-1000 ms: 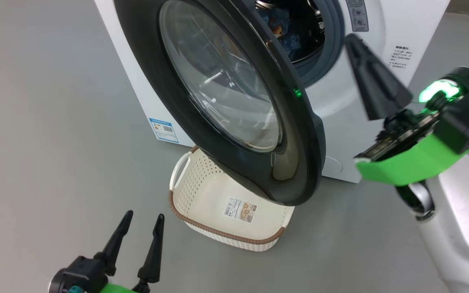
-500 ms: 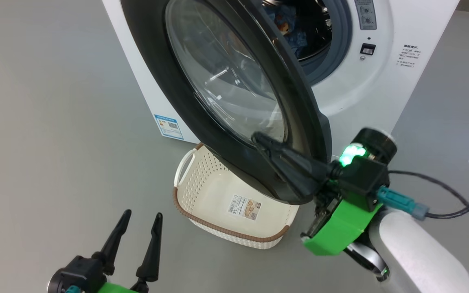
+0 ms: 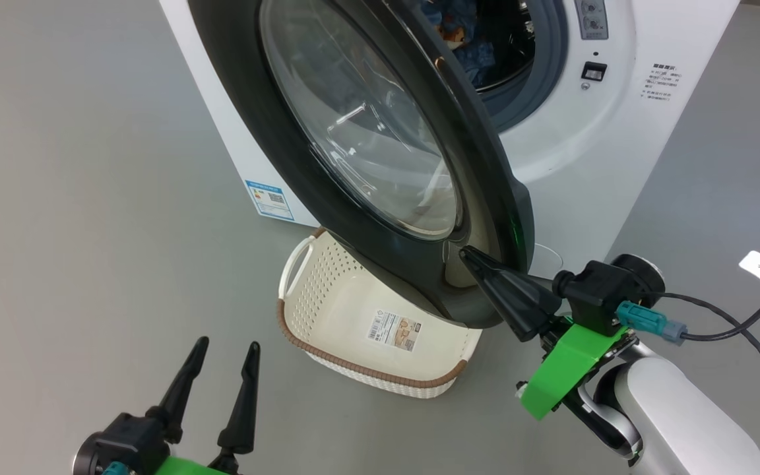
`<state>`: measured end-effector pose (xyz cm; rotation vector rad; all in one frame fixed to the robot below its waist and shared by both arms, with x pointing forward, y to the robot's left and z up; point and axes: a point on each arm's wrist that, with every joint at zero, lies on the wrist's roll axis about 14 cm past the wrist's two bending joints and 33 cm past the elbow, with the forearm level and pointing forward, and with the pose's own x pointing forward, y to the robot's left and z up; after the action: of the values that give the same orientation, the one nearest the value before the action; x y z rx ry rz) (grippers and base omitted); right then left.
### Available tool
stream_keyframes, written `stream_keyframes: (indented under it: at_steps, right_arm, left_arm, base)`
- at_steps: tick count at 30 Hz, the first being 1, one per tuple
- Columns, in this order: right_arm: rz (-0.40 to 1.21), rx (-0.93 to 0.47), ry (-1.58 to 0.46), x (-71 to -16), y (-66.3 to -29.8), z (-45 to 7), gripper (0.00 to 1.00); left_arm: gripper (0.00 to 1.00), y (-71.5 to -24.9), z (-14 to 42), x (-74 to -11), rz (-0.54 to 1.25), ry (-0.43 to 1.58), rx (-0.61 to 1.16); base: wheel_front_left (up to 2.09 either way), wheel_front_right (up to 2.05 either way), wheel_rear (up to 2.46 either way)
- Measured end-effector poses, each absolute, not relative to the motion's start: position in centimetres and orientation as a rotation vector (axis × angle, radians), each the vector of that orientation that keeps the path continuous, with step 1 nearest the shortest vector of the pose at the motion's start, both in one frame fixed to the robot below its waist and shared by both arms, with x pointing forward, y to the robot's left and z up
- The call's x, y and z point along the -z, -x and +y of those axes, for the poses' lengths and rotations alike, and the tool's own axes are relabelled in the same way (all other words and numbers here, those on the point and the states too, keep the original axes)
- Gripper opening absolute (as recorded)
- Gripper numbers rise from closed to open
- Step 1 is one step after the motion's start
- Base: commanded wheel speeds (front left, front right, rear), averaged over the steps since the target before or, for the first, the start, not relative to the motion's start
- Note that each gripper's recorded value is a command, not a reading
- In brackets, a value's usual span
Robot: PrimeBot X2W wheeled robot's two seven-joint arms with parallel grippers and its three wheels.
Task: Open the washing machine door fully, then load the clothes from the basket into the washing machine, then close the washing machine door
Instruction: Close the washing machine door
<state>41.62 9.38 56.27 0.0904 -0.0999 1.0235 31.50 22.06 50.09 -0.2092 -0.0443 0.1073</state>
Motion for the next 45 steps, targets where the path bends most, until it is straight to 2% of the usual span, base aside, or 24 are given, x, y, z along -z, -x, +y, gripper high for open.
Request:
stream_keyframes:
  at_steps: [20,45]
  right_arm:
    - [-0.043,-0.915,-0.107,-53.5,-45.0,6.8,0.0]
    - [-0.107,-0.805,-0.077,-52.0,-57.6,4.2,0.0]
  left_arm:
    - [1.0,-32.6,21.6,-49.4,-0.023,0.199,-0.101]
    - [1.0,-37.4,20.1,-48.2,0.013,0.195,-0.066]
  base:
    - [0.0,0.0,0.0]
    - [0.0,0.0,0.0]
